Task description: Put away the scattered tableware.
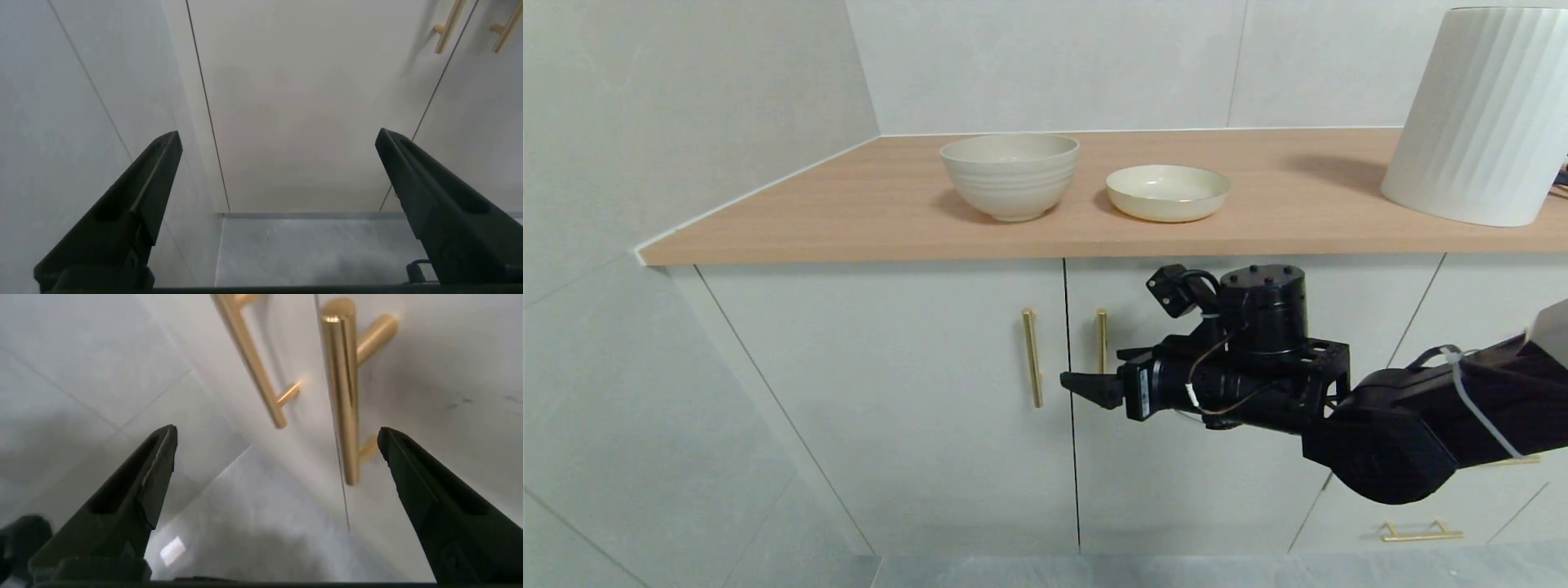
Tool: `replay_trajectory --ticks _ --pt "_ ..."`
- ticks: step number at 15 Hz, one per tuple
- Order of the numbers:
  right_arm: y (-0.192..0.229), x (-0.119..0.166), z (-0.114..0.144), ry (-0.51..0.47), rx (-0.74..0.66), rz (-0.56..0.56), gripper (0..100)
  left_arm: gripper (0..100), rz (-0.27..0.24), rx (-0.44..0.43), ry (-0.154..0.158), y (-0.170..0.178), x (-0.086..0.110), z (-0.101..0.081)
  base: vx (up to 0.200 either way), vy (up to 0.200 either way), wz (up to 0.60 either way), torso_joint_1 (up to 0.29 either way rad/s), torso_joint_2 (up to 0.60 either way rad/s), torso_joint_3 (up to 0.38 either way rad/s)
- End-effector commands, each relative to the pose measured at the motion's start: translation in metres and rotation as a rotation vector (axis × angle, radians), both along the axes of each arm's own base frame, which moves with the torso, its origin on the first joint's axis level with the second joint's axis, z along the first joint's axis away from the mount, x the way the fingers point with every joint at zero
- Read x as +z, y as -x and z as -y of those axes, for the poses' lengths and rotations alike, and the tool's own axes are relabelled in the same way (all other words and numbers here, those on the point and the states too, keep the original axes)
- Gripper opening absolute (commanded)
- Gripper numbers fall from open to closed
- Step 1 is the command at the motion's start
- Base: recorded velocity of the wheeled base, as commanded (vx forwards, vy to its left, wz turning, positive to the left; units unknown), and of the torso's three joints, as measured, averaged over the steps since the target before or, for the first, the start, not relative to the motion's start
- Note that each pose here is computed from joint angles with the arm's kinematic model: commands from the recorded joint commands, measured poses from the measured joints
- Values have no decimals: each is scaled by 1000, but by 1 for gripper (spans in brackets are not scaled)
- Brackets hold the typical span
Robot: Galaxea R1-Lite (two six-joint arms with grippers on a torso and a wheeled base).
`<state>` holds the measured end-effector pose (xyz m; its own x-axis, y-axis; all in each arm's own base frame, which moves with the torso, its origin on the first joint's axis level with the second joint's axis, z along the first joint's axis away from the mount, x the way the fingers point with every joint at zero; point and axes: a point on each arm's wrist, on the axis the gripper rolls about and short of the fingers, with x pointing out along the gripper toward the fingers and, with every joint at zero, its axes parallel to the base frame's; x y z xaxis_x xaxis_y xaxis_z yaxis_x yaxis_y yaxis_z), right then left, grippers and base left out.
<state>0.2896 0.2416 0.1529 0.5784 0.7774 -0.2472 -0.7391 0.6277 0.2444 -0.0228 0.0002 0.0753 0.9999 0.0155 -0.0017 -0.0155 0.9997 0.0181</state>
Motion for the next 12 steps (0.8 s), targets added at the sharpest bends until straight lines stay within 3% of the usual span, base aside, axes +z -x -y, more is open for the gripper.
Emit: replay_trajectory --ticks 1,5,12 --pt "-4 -12 -6 13 3 -26 100 100 0 1 1 0 0 0 0 0 0 0 0 0" --pt "-10 -9 -11 -79 -16 -32 100 100 0 1 1 0 0 0 0 0 0 0 0 0" --pt "-14 -13 -15 -132 -19 -19 100 100 0 1 3 0 0 0 0 0 0 0 0 0"
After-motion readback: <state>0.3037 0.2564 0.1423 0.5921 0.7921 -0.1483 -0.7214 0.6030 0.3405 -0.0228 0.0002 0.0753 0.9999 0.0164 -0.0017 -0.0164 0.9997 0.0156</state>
